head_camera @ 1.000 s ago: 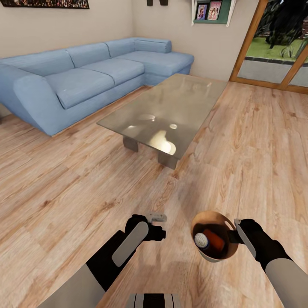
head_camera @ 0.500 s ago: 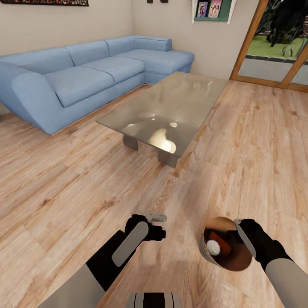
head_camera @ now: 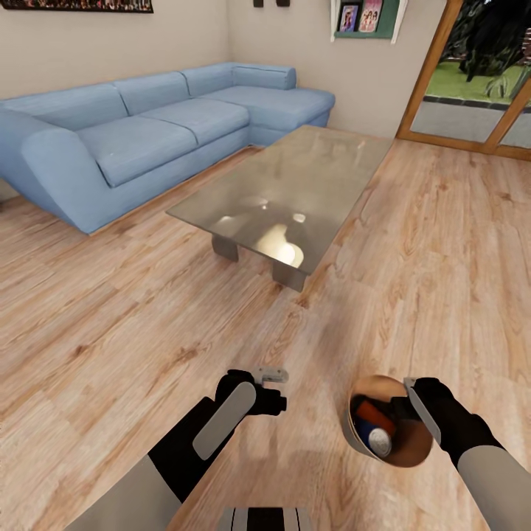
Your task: Put the three can of soda from the living room inside the tash can in the kitchen.
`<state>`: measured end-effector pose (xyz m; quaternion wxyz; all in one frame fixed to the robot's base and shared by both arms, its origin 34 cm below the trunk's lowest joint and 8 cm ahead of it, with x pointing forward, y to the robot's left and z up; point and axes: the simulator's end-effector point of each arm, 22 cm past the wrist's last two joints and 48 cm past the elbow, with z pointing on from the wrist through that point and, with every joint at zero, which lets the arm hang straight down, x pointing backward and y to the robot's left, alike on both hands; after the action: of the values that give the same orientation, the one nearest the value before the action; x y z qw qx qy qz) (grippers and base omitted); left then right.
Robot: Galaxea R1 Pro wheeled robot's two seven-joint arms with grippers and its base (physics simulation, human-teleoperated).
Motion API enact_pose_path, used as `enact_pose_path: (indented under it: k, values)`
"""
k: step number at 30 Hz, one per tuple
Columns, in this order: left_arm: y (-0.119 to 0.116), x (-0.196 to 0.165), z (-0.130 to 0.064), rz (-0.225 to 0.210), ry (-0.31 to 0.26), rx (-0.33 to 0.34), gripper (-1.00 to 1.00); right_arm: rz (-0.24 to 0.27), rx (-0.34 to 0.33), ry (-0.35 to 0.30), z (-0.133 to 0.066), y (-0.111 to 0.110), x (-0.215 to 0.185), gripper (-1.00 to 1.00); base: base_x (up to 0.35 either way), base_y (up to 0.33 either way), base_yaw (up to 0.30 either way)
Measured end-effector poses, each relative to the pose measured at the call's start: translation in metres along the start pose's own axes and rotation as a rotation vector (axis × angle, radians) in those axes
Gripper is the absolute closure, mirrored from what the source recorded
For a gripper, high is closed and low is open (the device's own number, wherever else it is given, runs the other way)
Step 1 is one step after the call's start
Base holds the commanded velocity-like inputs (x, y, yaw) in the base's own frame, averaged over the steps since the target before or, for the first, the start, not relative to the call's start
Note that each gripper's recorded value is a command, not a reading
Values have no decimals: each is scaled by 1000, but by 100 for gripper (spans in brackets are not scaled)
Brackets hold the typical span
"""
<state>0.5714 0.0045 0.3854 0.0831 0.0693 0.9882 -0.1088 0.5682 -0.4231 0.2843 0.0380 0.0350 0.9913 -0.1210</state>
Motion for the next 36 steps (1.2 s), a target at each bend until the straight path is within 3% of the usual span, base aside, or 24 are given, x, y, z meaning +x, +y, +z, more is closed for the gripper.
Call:
enact_pose_path:
  k: [36]
  values:
    - [-15,-34,-75,3,-11,1,-100,-1,1,0,-74,-16,-23,-100,0,0,0]
